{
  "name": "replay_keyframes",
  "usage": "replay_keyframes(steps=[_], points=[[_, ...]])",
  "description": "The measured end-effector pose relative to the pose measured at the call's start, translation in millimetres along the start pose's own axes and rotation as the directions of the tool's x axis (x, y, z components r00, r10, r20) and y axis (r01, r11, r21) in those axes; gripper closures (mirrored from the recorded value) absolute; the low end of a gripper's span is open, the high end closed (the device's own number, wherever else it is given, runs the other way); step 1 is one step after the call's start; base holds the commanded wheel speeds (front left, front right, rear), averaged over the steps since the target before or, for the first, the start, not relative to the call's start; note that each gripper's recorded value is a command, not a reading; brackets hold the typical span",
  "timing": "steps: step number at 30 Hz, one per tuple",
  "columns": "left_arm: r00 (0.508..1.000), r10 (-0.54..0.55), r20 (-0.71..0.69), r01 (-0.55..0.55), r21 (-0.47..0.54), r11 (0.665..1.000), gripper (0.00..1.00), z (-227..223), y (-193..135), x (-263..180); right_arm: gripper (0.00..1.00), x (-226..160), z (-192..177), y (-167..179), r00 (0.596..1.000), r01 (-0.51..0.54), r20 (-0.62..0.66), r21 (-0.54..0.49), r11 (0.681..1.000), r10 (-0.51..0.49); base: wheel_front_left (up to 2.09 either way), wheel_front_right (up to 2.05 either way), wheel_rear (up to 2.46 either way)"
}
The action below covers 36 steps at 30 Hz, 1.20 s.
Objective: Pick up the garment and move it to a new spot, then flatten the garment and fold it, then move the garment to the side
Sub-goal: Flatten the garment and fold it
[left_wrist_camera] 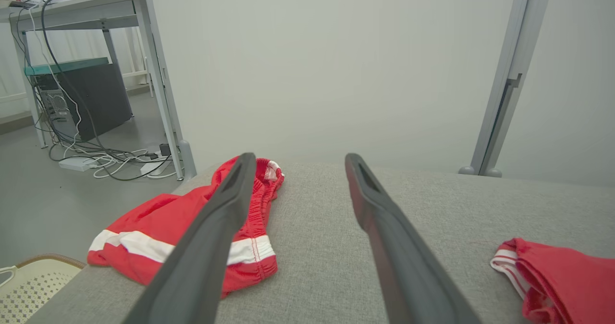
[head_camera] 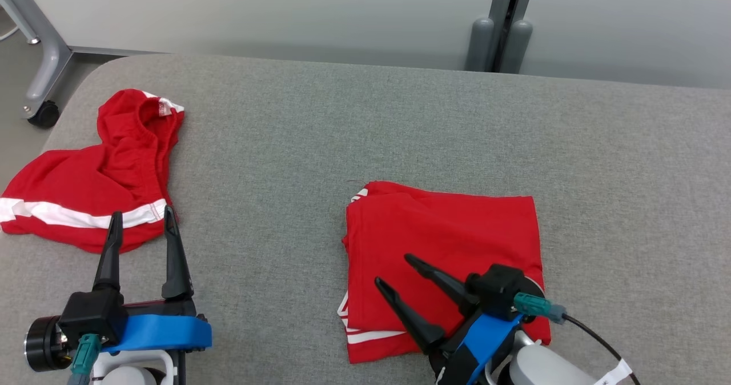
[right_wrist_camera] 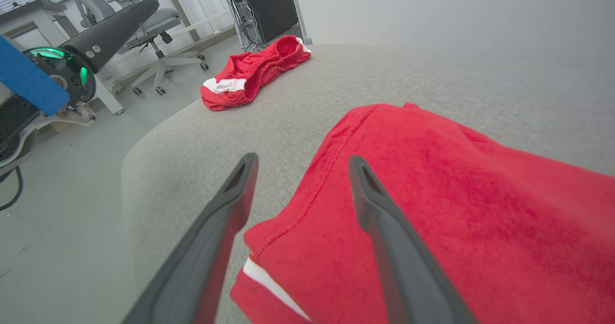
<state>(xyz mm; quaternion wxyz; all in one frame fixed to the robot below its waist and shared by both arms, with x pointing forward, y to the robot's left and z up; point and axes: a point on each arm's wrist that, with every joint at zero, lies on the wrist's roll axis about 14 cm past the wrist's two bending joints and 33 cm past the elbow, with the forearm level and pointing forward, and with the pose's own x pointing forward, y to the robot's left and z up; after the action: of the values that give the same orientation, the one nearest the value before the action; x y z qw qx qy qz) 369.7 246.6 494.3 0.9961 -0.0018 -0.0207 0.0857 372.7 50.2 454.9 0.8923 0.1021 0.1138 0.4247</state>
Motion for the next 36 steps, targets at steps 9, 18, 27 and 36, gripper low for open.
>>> replay_keyframes(steps=[9,18,27,36], points=[[0.999,-0.042,0.015,0.041,0.006,0.999,0.00,4,-13,1,0.00,-34,62,-72,0.945,0.250,0.226,-0.038,0.968,-0.235,0.00,0.00,0.00],[0.994,-0.099,0.040,0.099,0.015,0.995,0.00,12,-30,7,0.00,-98,85,-125,0.812,0.511,0.339,-0.017,0.860,-0.476,0.00,0.00,0.00],[0.989,-0.144,0.039,0.144,0.018,0.989,0.00,11,-44,4,0.00,-150,80,-143,0.696,0.663,0.365,0.005,0.749,-0.618,0.00,0.00,0.00],[0.984,-0.172,0.037,0.171,0.026,0.985,0.00,11,-50,-3,0.00,-164,69,-138,0.674,0.693,0.343,0.014,0.721,-0.654,0.00,0.00,0.00]])
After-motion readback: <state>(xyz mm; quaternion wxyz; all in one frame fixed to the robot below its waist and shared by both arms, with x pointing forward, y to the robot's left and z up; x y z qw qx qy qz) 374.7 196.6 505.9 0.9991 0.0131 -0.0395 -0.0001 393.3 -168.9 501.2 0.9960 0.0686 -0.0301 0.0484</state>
